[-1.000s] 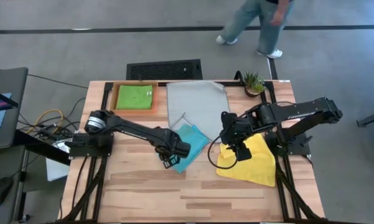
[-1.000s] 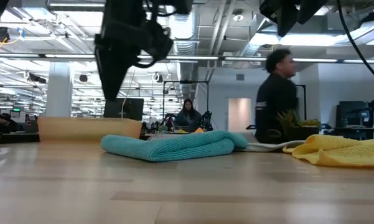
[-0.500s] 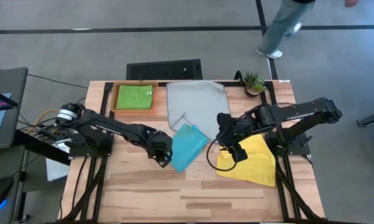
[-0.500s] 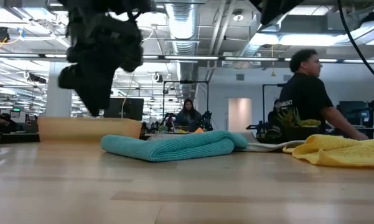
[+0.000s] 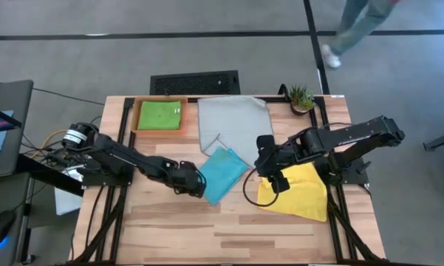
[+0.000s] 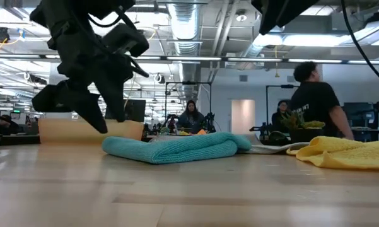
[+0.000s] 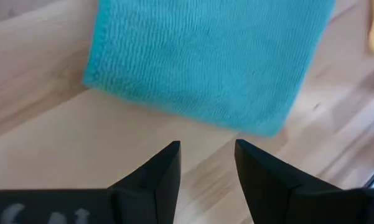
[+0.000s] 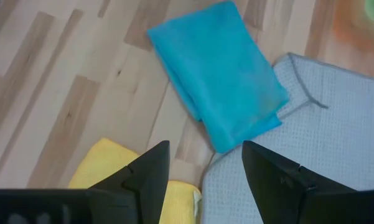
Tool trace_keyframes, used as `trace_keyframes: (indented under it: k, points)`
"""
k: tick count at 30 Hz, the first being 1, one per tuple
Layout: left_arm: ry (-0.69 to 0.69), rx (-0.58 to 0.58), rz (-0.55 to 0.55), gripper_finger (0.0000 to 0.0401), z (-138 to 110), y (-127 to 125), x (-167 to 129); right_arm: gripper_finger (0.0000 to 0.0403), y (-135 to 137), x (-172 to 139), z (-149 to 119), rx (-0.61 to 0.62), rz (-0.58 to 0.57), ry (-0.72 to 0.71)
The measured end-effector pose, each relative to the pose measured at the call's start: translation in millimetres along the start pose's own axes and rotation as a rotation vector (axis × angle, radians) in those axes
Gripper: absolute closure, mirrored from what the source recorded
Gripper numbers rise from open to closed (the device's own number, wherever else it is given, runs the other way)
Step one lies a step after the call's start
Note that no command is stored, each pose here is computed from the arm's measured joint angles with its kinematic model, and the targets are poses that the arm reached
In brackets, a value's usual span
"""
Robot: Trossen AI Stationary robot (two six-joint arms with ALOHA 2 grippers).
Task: Fold microfiber towels
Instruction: Put the blue microfiber towel into the orange bin
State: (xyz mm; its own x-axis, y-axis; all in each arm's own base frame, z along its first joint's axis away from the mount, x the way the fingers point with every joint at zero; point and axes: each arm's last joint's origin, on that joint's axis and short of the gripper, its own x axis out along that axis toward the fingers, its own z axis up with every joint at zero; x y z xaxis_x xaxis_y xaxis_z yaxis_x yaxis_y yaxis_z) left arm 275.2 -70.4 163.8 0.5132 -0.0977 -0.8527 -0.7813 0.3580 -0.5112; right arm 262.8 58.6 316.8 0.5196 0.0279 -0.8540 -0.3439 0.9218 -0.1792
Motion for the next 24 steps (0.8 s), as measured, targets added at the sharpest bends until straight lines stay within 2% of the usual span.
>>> trace_keyframes:
  k: [10,14,21,24]
  points:
    - [-0.095,-0.143,0.06,0.0257,-15,19,7,0.0177,0,0,0,-0.008,-0.001,-0.004]
    - [-0.152,-0.164,0.061,0.0257,-15,20,7,0.0177,0,0,0,-0.008,-0.001,-0.004]
    - [-0.165,-0.195,0.084,0.0257,-15,23,20,0.0177,-1,0,0,-0.009,-0.002,-0.004]
    - [-0.195,-0.199,0.047,0.0257,-15,19,27,0.0177,-1,0,0,-0.007,-0.002,-0.003]
